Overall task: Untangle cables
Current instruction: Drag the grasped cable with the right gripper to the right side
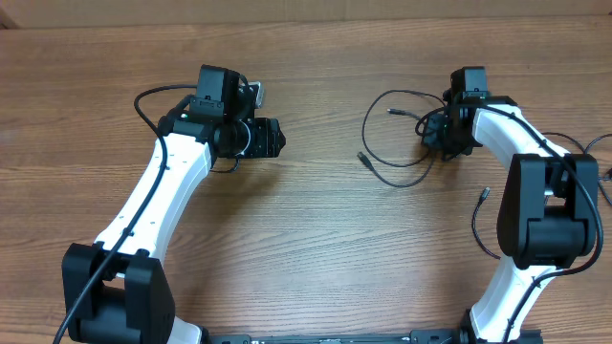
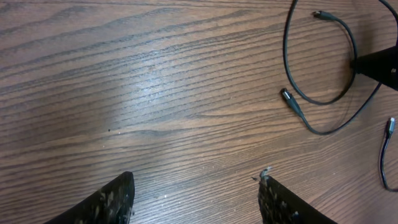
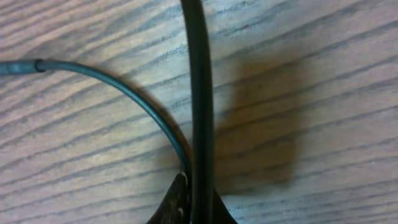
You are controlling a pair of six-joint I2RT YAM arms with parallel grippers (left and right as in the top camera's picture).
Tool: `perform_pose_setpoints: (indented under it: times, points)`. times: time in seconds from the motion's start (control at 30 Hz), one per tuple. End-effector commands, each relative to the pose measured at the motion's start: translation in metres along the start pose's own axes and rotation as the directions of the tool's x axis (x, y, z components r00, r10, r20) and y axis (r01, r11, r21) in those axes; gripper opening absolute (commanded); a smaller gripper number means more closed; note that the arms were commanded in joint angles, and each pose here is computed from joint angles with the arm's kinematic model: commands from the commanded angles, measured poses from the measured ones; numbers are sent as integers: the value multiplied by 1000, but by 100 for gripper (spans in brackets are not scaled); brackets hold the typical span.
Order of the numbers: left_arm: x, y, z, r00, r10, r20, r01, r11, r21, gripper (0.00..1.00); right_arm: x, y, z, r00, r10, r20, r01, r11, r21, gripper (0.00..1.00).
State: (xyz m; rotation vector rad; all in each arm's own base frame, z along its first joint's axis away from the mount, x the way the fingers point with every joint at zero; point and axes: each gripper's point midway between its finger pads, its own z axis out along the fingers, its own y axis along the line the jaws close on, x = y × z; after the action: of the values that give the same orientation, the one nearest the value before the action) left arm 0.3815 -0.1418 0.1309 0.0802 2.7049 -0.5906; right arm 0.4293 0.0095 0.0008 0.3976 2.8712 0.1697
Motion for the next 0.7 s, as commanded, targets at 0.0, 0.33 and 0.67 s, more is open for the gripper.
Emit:
perform_pose_setpoints:
  times: [0.0,0.33,0.67]
  points:
    - [-2,-4,-4,1000,-3,13,3,1000,4,63,22,-4,16,996,5,-89,-4,1000,16,4]
    - [-2,-4,-4,1000,-3,13,3,1000,4,64,9,-3,-26,994,59,-97,-57,998,27,4]
    - [-2,-4,-4,1000,-3,12,3,1000,4,64,-61,-78,-177,942,235,240,-284,939,195,4]
